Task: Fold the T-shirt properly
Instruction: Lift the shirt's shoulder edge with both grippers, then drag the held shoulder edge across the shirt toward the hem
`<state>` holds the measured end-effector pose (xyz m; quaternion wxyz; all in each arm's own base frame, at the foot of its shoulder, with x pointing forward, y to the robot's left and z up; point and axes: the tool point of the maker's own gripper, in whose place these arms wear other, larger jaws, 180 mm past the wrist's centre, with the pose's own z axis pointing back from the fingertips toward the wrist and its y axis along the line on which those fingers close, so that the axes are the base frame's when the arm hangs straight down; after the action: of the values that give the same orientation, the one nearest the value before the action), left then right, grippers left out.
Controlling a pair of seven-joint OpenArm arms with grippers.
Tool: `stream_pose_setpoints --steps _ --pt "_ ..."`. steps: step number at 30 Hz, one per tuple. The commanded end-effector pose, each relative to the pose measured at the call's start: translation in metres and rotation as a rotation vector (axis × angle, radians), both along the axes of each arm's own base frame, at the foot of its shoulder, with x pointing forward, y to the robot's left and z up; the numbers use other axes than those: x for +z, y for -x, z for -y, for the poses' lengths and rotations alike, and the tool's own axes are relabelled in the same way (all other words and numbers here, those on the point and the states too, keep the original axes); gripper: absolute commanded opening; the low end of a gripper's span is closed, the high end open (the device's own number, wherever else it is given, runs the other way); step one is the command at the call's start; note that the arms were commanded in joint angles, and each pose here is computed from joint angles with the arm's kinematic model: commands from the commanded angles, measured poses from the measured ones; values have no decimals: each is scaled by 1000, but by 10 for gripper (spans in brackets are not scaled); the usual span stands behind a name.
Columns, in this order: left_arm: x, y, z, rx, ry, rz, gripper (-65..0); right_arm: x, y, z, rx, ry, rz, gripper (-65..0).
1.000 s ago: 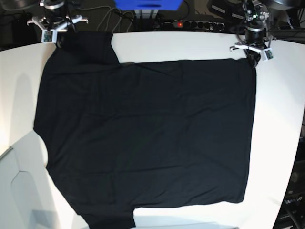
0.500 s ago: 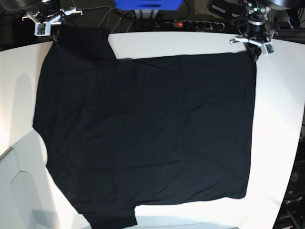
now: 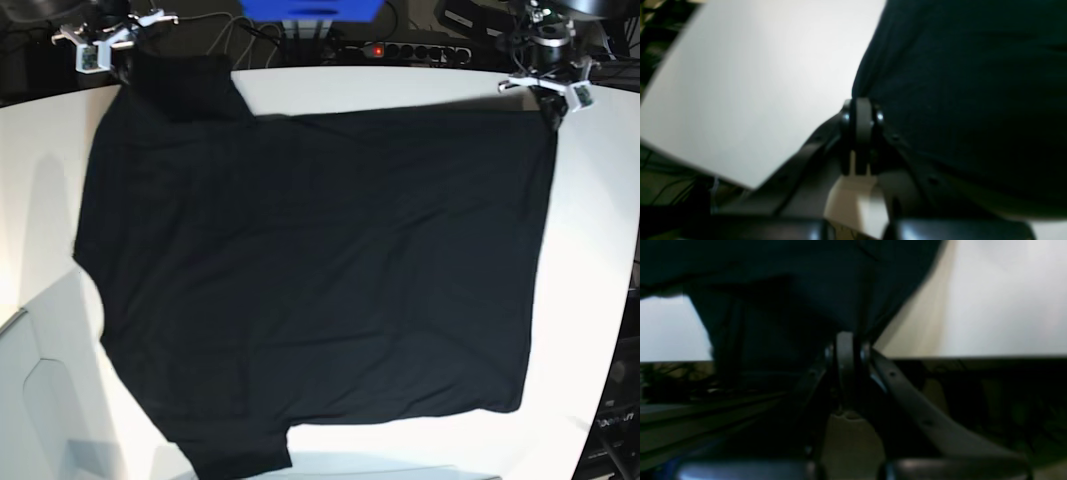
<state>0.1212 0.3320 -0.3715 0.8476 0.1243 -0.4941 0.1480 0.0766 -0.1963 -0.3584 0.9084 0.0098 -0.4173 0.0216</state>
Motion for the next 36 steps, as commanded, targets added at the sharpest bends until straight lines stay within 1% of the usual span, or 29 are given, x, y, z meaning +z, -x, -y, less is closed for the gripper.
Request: stream_pose_setpoints --steps 1,5,15,22,25,29,31,33,36 --pt "14 -8 -7 3 -32 51 -649 11 -8 -3 21 -9 50 -650" --pt "20 -16 -11 24 -37 85 -649 14 -24 -4 26 -11 89 -650" --pt "27 -39 -10 26 -32 147 -649 26 -72 -35 86 -76 218 -650" --pt "36 -57 -13 36 -34 202 -649 43 -105 -34 90 -69 318 -650" --pt "39 -64 -13 38 -31 219 -649 50 -119 -33 91 -61 359 -650" --pt "31 -78 -11 43 14 173 -649 55 -138 -32 116 4 383 -650" --pt "29 -83 -13 53 31 153 -649 56 -149 -31 119 22 379 -650" --pt "34 -90 -18 65 37 160 -649 56 -160 -29 117 34 358 -650" --pt "37 -99 -20 74 48 164 -649 63 -180 -23 115 62 357 -650"
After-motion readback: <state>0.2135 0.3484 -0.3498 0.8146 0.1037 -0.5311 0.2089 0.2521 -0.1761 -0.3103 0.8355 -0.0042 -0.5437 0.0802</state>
